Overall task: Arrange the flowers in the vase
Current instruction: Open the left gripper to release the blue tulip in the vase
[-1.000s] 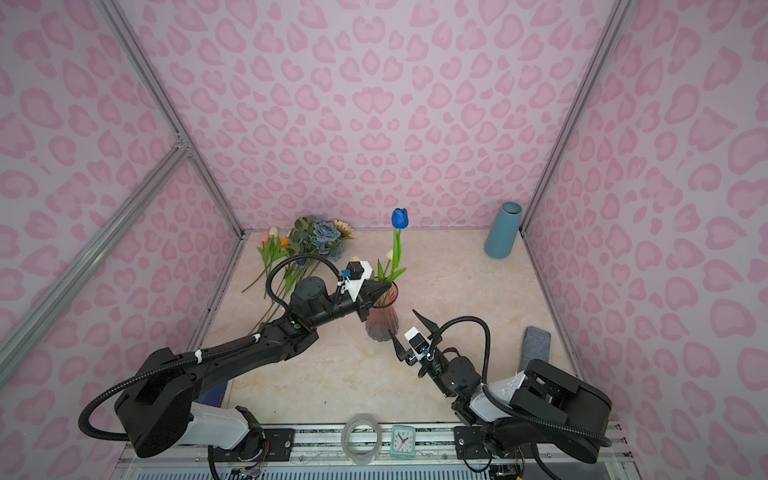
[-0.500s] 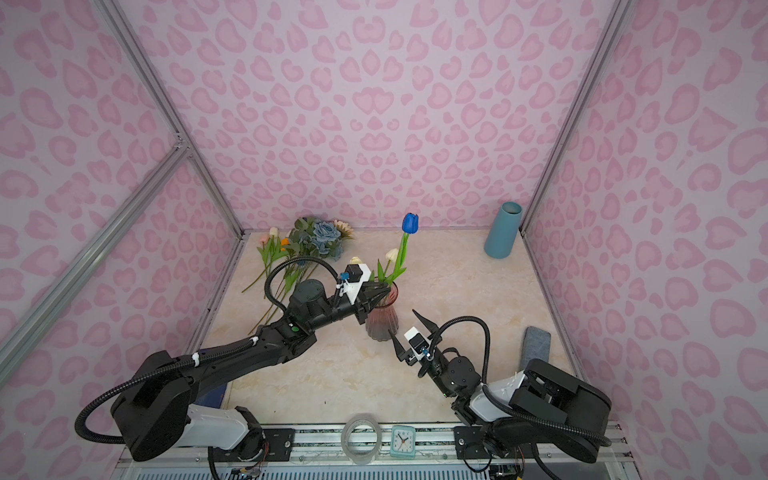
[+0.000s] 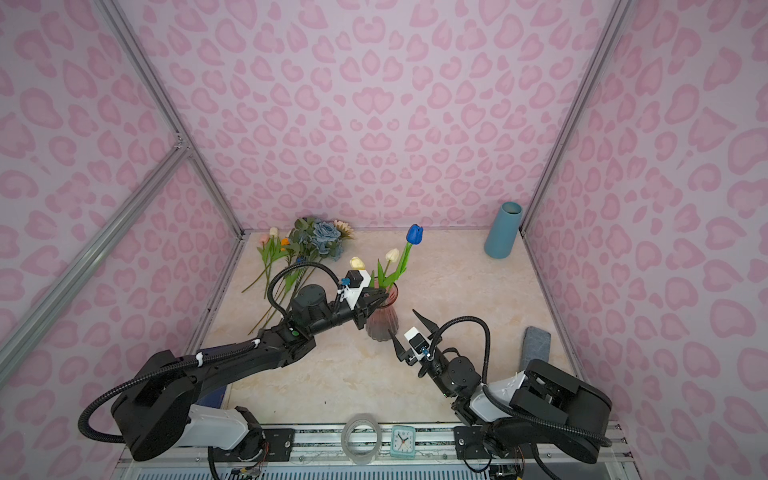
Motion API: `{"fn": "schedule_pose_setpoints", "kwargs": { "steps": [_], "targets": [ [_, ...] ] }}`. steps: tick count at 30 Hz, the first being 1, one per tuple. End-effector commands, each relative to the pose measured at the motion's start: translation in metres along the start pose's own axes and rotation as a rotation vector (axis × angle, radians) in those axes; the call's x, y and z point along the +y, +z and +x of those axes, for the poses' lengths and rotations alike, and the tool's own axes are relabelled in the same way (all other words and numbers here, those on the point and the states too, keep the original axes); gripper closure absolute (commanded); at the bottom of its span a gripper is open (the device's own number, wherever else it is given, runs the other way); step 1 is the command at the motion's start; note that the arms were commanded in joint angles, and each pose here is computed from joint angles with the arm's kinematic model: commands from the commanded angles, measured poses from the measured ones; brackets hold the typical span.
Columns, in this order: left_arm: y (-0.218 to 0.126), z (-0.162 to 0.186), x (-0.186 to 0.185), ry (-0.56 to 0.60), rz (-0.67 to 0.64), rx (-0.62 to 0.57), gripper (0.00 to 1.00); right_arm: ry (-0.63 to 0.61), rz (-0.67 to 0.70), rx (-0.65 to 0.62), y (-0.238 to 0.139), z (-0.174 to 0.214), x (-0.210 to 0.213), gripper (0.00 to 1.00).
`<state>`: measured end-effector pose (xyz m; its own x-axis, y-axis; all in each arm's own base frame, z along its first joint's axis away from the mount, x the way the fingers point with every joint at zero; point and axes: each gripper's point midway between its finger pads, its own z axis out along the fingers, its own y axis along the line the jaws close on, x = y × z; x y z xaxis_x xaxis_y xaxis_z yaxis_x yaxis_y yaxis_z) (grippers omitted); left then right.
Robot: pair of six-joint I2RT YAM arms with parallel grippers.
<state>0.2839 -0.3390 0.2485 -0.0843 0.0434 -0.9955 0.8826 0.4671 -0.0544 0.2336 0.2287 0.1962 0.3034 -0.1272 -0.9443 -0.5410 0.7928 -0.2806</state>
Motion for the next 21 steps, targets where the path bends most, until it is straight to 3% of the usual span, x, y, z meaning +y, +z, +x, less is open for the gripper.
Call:
{"fn": "schedule_pose_setpoints", "kwargs": {
  "steps": [1,14,21],
  "targets": [
    [-0.003,-0.008,0.001,0.001,-0.012,-0.031,0.81,0.005,0.010,-0.031,0.001,-0.008,-0.002,0.21],
    [-0.006,-0.006,0.001,0.005,-0.022,-0.030,0.71,0.003,0.011,-0.027,0.002,-0.006,-0.002,0.21],
    [-0.022,-0.031,-0.003,0.026,-0.036,-0.092,0.70,0.003,0.012,-0.023,0.003,-0.006,-0.002,0.20]
  ]
}}
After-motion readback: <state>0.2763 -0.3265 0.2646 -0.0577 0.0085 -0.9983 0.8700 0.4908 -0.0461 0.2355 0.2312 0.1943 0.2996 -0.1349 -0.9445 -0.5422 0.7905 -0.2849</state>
